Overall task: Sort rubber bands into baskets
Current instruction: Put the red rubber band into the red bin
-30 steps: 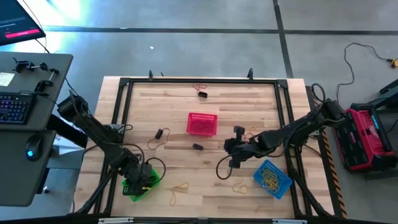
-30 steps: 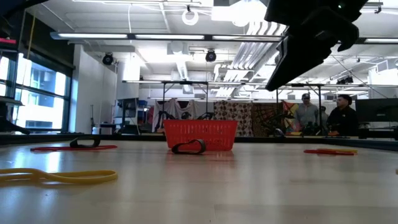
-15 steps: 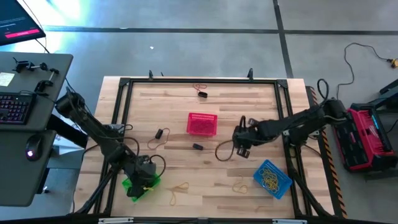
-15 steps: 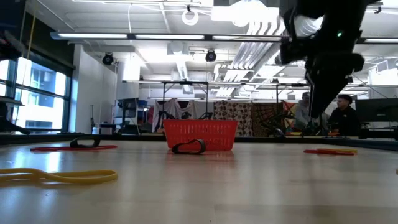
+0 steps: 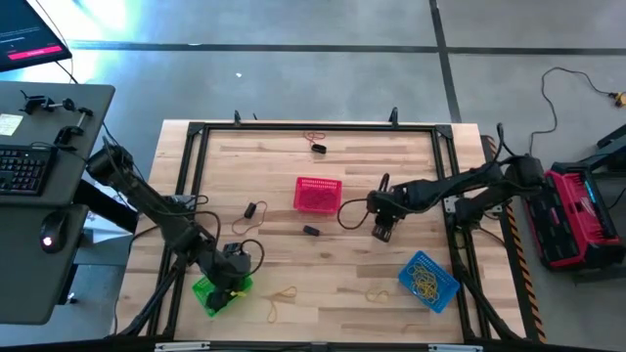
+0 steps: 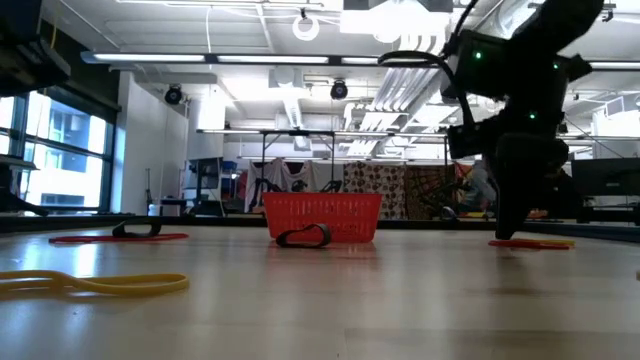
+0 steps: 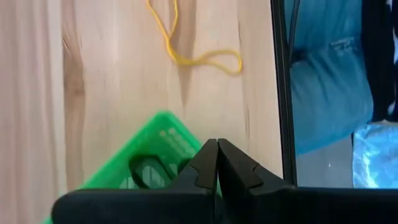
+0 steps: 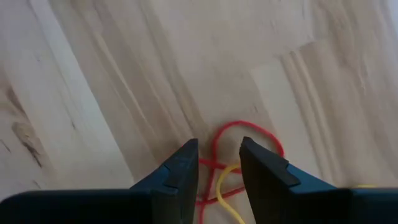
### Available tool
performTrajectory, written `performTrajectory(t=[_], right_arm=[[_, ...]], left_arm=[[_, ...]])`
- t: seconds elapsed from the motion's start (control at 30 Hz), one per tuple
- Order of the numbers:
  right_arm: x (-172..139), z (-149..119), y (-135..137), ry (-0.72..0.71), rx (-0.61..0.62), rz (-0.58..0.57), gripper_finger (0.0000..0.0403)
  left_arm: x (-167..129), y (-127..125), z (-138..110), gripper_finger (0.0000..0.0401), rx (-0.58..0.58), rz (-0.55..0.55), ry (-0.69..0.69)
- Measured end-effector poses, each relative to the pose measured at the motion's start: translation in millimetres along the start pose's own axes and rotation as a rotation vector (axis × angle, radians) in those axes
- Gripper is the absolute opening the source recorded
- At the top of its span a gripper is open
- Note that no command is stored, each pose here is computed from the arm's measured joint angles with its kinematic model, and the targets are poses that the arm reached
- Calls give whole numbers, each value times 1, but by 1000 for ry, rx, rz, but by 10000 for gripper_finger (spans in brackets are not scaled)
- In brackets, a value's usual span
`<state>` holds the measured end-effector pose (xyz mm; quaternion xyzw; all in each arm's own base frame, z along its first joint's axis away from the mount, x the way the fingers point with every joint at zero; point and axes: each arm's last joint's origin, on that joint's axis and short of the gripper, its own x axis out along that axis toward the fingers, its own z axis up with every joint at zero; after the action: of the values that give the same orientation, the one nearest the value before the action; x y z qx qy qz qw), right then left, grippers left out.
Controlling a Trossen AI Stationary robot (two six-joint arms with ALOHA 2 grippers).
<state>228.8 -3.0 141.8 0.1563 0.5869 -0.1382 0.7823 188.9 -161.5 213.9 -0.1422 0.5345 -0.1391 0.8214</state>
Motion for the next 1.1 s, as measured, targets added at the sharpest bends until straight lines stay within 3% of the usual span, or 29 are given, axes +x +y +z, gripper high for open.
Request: performTrajectory(t=[0.23,0.47,0.77,0.87,1.1], right_arm=[[9,-6,-9,-20,9,-19,98],[10,-6,-9,-26,-57,-34,9],[-11,18,10,-122,-144,-51,3],[-21,29,20,-175,-175,-31,1],[-44,49,42,-310,-222,-28,0]], left_arm=[[-1,4,14,1,82,-1,-110],[-4,5,35,1,206,-23,-283],[-9,3,49,1,355,44,-468],[-4,6,49,1,391,11,-578],[13,36,32,0,348,-25,-767]])
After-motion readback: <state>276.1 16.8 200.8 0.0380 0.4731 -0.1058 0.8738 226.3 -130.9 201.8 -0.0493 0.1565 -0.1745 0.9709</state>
